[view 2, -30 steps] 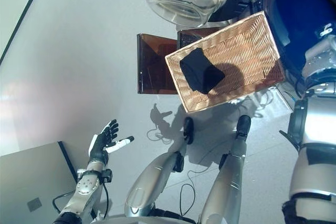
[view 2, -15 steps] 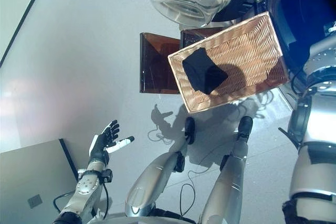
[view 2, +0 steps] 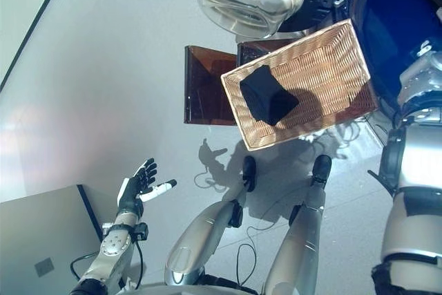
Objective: Pick up the clothes and place them into the washing machine
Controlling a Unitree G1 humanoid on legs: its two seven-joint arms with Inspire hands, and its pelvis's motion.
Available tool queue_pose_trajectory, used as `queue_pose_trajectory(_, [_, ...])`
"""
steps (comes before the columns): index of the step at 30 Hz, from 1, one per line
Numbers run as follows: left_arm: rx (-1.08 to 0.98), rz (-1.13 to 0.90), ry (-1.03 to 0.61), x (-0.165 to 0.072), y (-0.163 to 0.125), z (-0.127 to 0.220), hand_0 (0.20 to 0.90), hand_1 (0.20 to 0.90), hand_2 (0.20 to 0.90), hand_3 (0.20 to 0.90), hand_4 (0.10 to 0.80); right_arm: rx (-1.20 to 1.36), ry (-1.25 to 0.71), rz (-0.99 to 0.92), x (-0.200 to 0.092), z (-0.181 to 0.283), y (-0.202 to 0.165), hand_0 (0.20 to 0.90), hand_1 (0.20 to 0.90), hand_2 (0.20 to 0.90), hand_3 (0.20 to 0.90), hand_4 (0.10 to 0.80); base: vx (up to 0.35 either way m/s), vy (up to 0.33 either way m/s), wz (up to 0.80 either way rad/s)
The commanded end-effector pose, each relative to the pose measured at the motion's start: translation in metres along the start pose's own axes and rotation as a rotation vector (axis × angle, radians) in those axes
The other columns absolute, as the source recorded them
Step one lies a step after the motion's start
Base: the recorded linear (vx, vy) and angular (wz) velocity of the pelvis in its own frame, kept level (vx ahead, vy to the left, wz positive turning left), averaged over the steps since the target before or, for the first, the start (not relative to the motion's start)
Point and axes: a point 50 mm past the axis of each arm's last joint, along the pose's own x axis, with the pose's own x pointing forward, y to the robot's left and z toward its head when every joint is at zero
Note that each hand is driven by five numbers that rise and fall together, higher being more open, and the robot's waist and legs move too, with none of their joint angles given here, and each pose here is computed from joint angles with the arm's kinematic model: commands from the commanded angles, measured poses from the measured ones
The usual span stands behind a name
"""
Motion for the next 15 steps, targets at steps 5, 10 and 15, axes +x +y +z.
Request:
queue_pose_trajectory(5, [0.051, 0.084, 0.029, -0.013, 0.023, -0.015, 0.900, 0.900, 0.900, 0.900, 0.800, -0.432, -0.591, -0.159, -0.012, 0.082, -0.003, 0.900, 0.900, 0.900, 0.900, 0.800, 0.000, 0.000, 0.00])
queue_pose_trajectory(10, [0.056, 0.092, 0.032, -0.012, 0.022, -0.016, 0.900, 0.900, 0.900, 0.900, 0.800, -0.483, -0.621, -0.162, -0.013, 0.071, 0.000, 0.900, 0.900, 0.900, 0.900, 0.800, 0.000, 0.001, -0.01])
queue_pose_trajectory(15, [0.039, 0.114, 0.032, -0.011, 0.019, -0.016, 0.900, 0.900, 0.900, 0.900, 0.800, -0.559, -0.750, -0.110, -0.026, 0.049, 0.018, 0.900, 0.900, 0.900, 0.900, 0.800, -0.005, -0.001, -0.05])
